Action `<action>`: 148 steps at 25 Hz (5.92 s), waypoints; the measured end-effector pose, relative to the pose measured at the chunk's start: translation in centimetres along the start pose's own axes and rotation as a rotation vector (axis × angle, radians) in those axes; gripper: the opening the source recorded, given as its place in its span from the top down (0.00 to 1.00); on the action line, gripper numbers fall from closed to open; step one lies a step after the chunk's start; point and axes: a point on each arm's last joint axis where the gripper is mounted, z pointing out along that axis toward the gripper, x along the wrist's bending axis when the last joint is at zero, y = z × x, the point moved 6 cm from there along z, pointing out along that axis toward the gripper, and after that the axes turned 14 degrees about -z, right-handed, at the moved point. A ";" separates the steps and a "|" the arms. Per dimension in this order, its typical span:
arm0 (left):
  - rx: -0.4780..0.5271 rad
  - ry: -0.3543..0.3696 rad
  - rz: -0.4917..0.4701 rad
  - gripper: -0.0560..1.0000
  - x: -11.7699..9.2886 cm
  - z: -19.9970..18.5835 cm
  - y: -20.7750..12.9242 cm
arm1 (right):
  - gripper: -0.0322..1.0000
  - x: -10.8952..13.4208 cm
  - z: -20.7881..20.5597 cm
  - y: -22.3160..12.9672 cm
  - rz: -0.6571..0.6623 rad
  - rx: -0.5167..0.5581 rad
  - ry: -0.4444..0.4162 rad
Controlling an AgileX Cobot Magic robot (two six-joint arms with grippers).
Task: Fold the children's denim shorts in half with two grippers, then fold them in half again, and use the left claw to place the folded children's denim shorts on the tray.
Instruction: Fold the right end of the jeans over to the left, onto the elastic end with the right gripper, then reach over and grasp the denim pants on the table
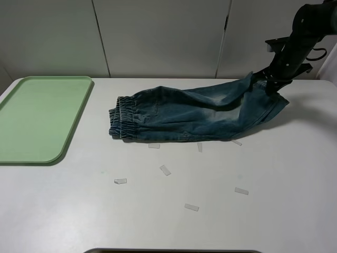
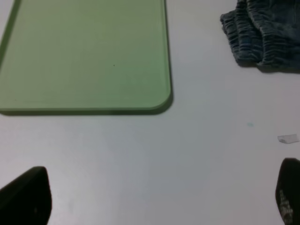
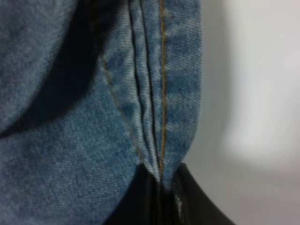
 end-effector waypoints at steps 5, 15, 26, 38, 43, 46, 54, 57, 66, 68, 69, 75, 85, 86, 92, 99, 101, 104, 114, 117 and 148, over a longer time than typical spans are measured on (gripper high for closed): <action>0.000 0.000 0.000 0.05 0.0 0.0 0.0 | 0.95 -0.5 -1.9 -0.2 -0.004 0.021 -0.025; 0.000 0.000 0.000 0.05 0.0 0.0 0.0 | 0.95 -2.5 -6.9 -1.5 -0.008 0.089 -0.163; 0.001 0.001 0.000 0.05 0.0 0.0 0.0 | 0.95 -4.8 -13.8 -2.8 -0.024 0.126 -0.333; 0.001 0.001 0.000 0.05 0.0 0.0 0.0 | 0.95 -5.9 -15.8 -3.7 -0.039 0.168 -0.418; 0.001 0.001 0.000 0.05 0.0 0.0 0.0 | 0.95 -4.7 -15.9 -3.2 -0.013 0.165 -0.403; 0.001 0.001 0.000 0.05 0.0 0.0 0.0 | 0.95 -2.8 -15.7 -2.3 -0.026 0.151 -0.379; 0.001 0.001 0.000 0.05 0.0 0.0 0.0 | 0.95 1.3 -15.7 -0.1 -0.050 0.108 -0.352; 0.001 0.001 0.000 0.05 0.0 0.0 0.0 | 0.95 3.8 -15.2 0.9 -0.062 0.093 -0.335; 0.001 0.001 0.000 0.05 0.0 0.0 0.0 | 0.95 8.9 -12.2 2.3 -0.066 0.108 -0.280; 0.001 0.001 0.000 0.05 0.0 0.0 0.0 | 0.95 10.3 -11.7 2.7 -0.074 0.101 -0.270; 0.001 0.001 0.000 0.05 0.0 0.0 0.0 | 0.95 11.0 -11.5 2.9 -0.079 0.096 -0.266; 0.001 0.001 0.000 0.05 0.0 0.0 0.0 | 0.95 13.5 -11.0 3.5 -0.073 0.075 -0.246; 0.000 0.001 0.000 0.05 0.0 0.0 0.0 | 0.95 18.9 -9.0 4.4 -0.115 0.052 -0.199; 0.000 0.000 0.000 0.05 0.0 0.0 0.0 | 0.95 19.3 -9.0 4.5 -0.118 0.048 -0.192; 0.000 0.000 0.000 0.05 0.0 0.0 0.0 | 0.89 19.8 -8.9 4.8 -0.116 0.023 -0.175; 0.000 0.000 0.000 0.05 0.0 0.0 0.0 | 0.34 21.5 -8.7 4.6 -0.034 0.027 -0.065; 0.000 0.000 0.000 0.05 0.0 0.0 0.0 | 0.31 21.8 -8.7 4.6 -0.021 0.031 -0.044; 0.000 0.000 0.000 0.05 0.0 0.0 0.0 | 0.30 21.7 -8.9 4.6 -0.018 0.038 -0.045; 0.000 0.000 0.000 0.05 0.0 0.0 0.0 | 0.30 20.8 -12.9 4.8 -0.034 0.035 -0.059; 0.000 0.000 0.000 0.05 0.0 0.0 0.0 | 0.30 20.6 -15.4 4.9 -0.072 -0.010 -0.043; 0.001 0.001 0.000 0.05 0.0 0.0 0.0 | 0.30 20.2 -28.3 -14.3 -0.246 -0.145 0.108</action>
